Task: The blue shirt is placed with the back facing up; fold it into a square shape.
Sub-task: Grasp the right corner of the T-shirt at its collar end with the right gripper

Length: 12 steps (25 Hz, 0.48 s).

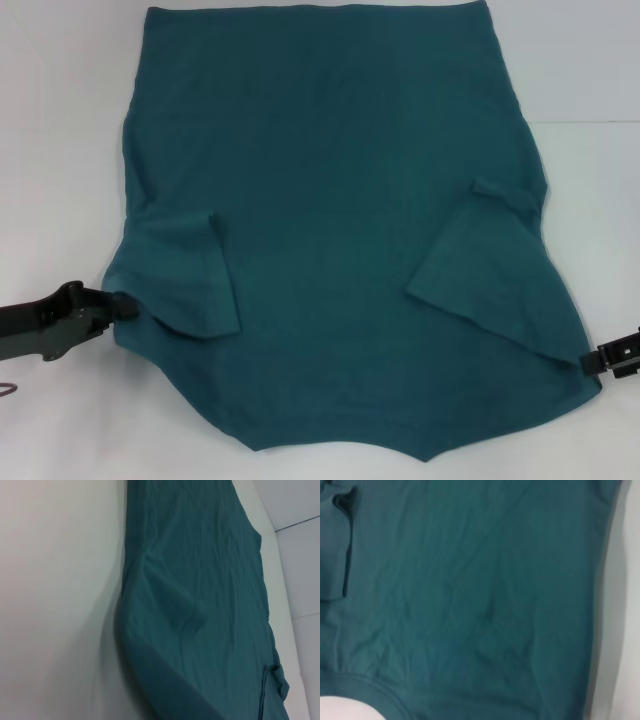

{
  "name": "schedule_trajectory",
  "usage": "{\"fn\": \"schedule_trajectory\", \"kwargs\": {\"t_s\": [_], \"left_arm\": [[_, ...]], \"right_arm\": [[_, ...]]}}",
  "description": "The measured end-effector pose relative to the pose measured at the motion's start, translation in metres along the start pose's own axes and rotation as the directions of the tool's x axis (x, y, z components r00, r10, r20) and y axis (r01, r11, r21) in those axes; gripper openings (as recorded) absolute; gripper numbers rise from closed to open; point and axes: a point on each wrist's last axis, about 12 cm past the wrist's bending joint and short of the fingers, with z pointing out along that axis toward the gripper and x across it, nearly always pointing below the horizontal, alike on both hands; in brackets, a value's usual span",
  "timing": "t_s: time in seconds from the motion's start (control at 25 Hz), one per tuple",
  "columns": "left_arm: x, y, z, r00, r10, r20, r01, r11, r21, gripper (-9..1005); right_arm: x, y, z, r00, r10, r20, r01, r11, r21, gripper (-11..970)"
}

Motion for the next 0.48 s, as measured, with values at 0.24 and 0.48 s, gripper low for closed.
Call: {"fn": "schedule_trajectory", "kwargs": {"t_s": [0.24,0.48], "left_arm": [[0.000,0.000,0.000,1.000,-0.001,0.002,0.001,1.000,0.000,33],[0.000,0.000,0.000,1.000,-0.001,0.003,0.001,1.000,-0.001,32]], "right_arm": [[-0.003,0.003,0.005,1.000,-0.006,-0.001,0.006,1.000,0.007,635],[-0.005,0.005,0.013,1.000,-0.010,-0.016,0.011,1.000,0.011,628]]}}
